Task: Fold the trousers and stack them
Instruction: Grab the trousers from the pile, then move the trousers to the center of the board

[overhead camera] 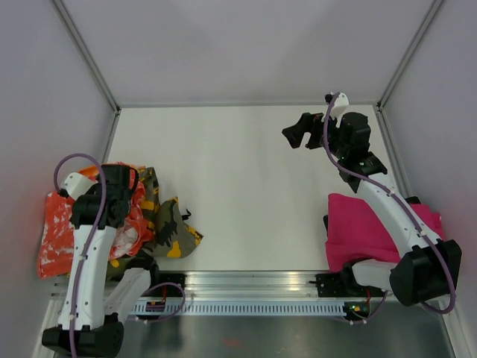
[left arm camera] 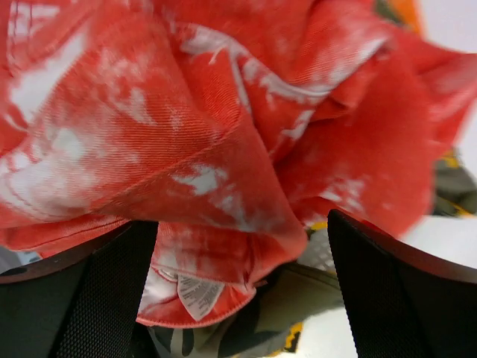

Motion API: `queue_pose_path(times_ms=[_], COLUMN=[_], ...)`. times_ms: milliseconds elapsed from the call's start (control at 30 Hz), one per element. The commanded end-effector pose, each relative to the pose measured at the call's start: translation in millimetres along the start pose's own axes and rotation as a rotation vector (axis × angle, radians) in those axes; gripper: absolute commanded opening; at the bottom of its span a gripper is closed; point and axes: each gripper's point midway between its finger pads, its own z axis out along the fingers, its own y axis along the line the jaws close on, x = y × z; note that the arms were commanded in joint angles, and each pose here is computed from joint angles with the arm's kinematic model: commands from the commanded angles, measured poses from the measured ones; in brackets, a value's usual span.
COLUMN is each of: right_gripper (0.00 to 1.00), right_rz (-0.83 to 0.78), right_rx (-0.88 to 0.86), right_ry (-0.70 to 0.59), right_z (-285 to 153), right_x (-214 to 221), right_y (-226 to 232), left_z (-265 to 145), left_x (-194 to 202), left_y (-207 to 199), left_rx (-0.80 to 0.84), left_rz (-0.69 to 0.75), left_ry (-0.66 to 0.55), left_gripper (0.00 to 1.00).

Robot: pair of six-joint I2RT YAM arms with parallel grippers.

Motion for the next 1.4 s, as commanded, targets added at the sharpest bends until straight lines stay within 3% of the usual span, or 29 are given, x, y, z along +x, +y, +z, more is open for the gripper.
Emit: queue_pose_path(times_ms=[0, 67, 167, 267, 300, 333, 400, 433, 467, 533, 567, 633, 667, 700, 767, 833, 867, 900, 933, 967, 1000, 1067, 1100, 1133, 1233, 1267, 1367], right_gripper=[0.98, 0.98, 0.98, 0.98, 0.98, 0.98, 0.98, 0.98, 0.98, 0.98, 0.98, 0.98, 0.98, 0.98, 0.98, 0.98, 0.98, 0.98, 0.98, 0.98, 0.98, 0.98, 0.98, 0.98, 0.98, 0.98, 0.98], right_rz=[-0.038, -0.043, -0.050, -0.048, -0.047, -0.044, -0.041, -0.036, -0.027, -0.013, 0.011, 0.070, 0.142, 0.175, 0.223, 0.255, 0.285, 0.300, 0.322, 0.350, 0.416, 0.499, 0.525, 0.538, 0.444, 0.411, 0.351], right_rx=[-0.035, -0.036, -0.039, -0.041, -0.041, -0.041, -0.021, -0.006, 0.012, 0.080, 0.112, 0.245, 0.347, 0.377, 0.407, 0.469, 0.497, 0.523, 0.572, 0.671, 0.755, 0.890, 0.907, 0.962, 1.008, 1.035, 1.084], right_ry=[-0.068, -0.074, -0.084, -0.089, -0.089, -0.091, -0.107, -0.115, -0.118, -0.128, -0.136, -0.150, -0.173, -0.187, -0.193, -0.178, -0.184, -0.187, -0.172, -0.205, -0.183, -0.245, -0.266, -0.310, -0.363, -0.400, -0.439], right_z=[-5, -8, -10, -10, -9, -10, -12, -13, -13, -10, -8, -5, -5, -5, -3, -4, -5, -7, -11, -23, -33, -68, -79, -102, -135, -149, -173], right_x=[-17, -19, -23, -25, -26, -26, -31, -32, -32, -32, -34, -32, -33, -34, -30, -20, -19, -18, -12, -17, -5, -12, -14, -21, -40, -50, -58], right_y=[11, 12, 13, 14, 14, 15, 13, 11, 8, -6, -11, -36, -53, -58, -65, -77, -85, -90, -100, -123, -138, -181, -190, -211, -214, -212, -208], left_z=[18, 28, 43, 56, 57, 50, 34, 13, 0, -41, -52, -88, -120, -133, -148, -190, -176, -205, -231, -227, -266, -273, -298, -304, -320, -343, -343], left_x=[19, 15, 1, -7, -11, -23, -47, -79, -98, -154, -169, -196, -202, -204, -213, -226, -218, -230, -208, -185, -166, -120, -100, -81, 9, 49, 150], left_y=[35, 37, 36, 21, 16, 9, -1, -15, -21, -56, -67, -121, -151, -171, -213, -244, -279, -293, -320, -365, -386, -444, -458, -472, -517, -518, -523], left_rx=[-0.229, -0.256, -0.265, -0.215, -0.199, -0.173, -0.123, -0.050, -0.011, 0.175, 0.226, 0.476, 0.676, 0.774, 0.920, 1.078, 1.090, 1.142, 1.237, 1.266, 1.365, 1.449, 1.553, 1.609, 1.754, 1.839, 1.890], left_rz=[-0.008, 0.001, 0.061, 0.051, 0.042, 0.024, 0.062, 0.012, 0.073, 0.022, 0.081, 0.127, 0.183, 0.219, 0.263, 0.286, 0.350, 0.341, 0.379, 0.455, 0.462, 0.462, 0.434, 0.373, 0.359, 0.382, 0.438], left_ry=[0.007, -0.045, -0.115, -0.136, -0.140, -0.153, -0.183, -0.248, -0.288, -0.418, -0.453, -0.479, -0.483, -0.486, -0.512, -0.561, -0.542, -0.600, -0.591, -0.607, -0.637, -0.609, -0.576, -0.492, -0.315, -0.255, -0.018], left_gripper=[1.00, 1.00, 0.89, 0.44, 0.12, 0.02, 0.02, 0.02, 0.02, 0.02, 0.02, 0.02, 0.02, 0.02, 0.02, 0.02, 0.02, 0.02, 0.02, 0.02, 0.02, 0.02, 0.02, 0.02, 0.02, 0.02, 0.02])
